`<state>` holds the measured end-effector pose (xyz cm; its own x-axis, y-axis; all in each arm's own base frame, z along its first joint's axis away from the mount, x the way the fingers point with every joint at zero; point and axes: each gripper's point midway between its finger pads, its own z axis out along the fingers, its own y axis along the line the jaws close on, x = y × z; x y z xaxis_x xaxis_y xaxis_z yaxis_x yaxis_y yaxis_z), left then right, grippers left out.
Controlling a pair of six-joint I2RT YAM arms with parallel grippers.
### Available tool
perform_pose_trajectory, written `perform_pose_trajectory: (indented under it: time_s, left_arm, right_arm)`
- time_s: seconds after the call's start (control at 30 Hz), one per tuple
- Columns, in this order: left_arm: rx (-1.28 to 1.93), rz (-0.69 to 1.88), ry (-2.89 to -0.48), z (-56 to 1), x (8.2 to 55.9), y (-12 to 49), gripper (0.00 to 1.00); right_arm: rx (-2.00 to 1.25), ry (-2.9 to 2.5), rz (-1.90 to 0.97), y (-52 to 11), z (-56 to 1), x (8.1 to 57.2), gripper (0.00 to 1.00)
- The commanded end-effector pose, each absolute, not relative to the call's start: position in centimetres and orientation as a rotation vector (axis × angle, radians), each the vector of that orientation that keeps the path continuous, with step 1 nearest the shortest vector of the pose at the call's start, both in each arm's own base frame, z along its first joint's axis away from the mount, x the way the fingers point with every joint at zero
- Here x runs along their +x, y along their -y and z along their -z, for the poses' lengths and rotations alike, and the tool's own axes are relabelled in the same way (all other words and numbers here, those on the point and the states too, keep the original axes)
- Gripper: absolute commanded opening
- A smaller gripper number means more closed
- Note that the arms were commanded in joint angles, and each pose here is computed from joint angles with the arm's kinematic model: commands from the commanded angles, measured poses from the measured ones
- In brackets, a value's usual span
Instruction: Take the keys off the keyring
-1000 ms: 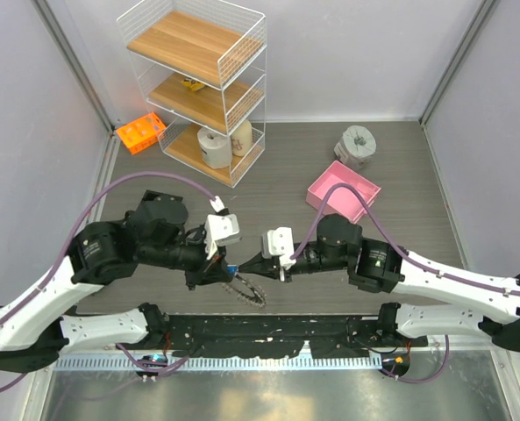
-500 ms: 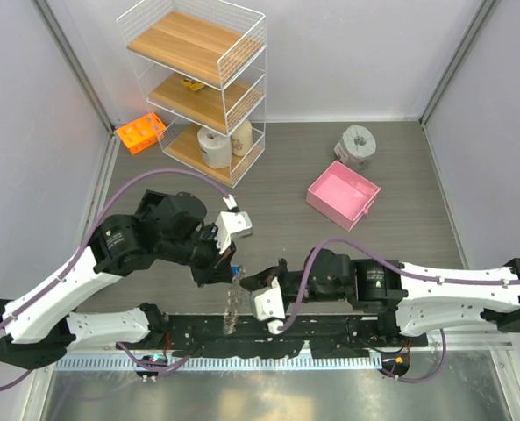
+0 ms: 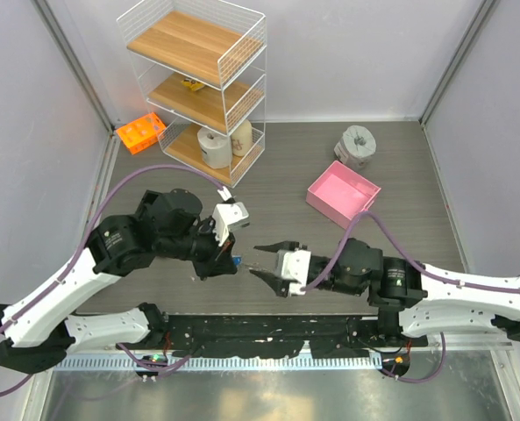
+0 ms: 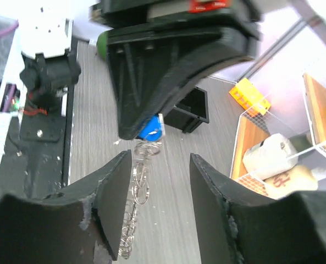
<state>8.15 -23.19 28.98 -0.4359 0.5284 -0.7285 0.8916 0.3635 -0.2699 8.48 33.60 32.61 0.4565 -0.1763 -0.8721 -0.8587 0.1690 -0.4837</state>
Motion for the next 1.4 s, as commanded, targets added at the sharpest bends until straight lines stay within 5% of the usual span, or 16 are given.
perform_pose_trajectory:
  time_s: [0.0,0.23,1.2,1.37]
  left_arm:
    - [1.152,0.900,-2.003,-31.1,9.3,23.8,0.00]
    - [1.111,0.881,-2.044,-31.1,9.6,23.7,0.00]
    - [1.144,0.955,-2.077,-31.9,8.2,23.8,0.00]
    - [1.155,0.984,-2.059,-32.5,7.7,23.8,0.00]
  right_arm:
    - [-1.088,-1.159,-0.904,-33.3,-36.2,8.1,0.56]
    - [-0.887,-1.355,-1.042,-33.6,-36.3,8.6,0.44]
    - [-0.821,-1.420,-0.955,-36.6,-31.7,10.0,0.41]
    - [-0.843,-1.414,-0.954,-36.8,-31.4,9.8,0.32]
